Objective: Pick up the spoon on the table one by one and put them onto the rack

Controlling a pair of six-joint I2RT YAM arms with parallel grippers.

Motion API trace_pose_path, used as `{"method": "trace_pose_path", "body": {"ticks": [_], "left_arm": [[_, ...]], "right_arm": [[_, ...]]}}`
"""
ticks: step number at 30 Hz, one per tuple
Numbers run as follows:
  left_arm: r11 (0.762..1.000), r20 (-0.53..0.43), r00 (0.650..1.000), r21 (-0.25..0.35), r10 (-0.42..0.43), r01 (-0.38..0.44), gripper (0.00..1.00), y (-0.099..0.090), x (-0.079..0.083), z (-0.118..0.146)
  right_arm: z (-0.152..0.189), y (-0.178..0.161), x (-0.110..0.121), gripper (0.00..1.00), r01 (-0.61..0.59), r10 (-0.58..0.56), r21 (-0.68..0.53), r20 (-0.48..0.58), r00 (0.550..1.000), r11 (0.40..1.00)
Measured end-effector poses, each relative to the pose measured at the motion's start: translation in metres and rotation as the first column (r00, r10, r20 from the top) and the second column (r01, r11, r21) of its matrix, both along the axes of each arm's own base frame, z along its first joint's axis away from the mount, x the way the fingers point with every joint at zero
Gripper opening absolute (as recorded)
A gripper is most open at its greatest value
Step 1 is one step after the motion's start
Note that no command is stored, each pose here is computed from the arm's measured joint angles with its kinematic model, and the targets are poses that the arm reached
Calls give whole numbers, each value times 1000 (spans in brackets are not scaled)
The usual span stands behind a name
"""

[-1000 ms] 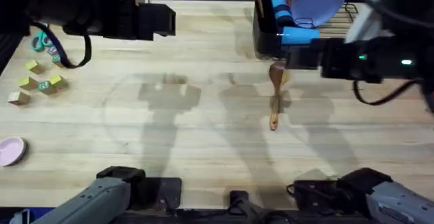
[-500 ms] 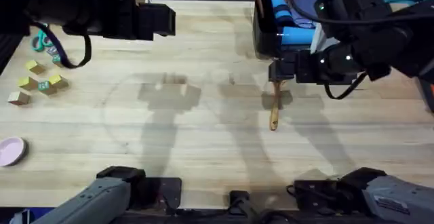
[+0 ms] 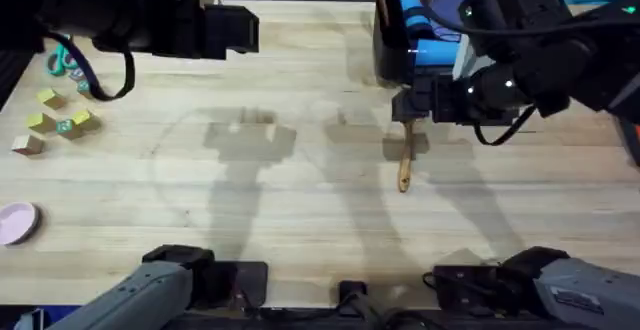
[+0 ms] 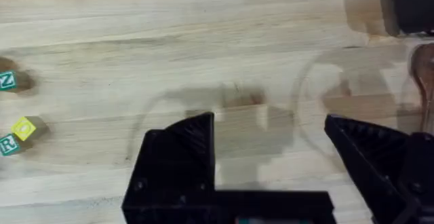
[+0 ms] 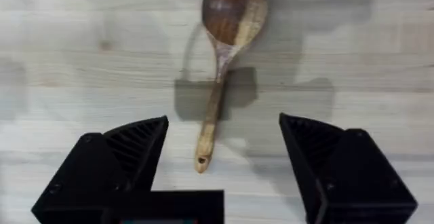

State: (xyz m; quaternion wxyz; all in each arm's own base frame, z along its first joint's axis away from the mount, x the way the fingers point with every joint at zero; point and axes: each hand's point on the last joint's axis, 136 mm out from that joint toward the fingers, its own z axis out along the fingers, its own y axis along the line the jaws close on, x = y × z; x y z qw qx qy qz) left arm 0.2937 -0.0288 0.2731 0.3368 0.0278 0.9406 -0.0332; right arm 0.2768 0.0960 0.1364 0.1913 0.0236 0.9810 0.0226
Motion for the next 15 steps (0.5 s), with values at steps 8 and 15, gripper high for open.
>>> {"method": "trace_pose_path", "body": {"ticks": [8,15], "left_arm": [[1000,0,1000,0,0,0,993,0,0,0],[1000,0,1000,0,0,0,993,0,0,0]], "right_arm": [[-9,7,5,996,8,-7,26,-25,1000,1000],[-29,10,10,996,112,-109,37,-79,991,993]]}}
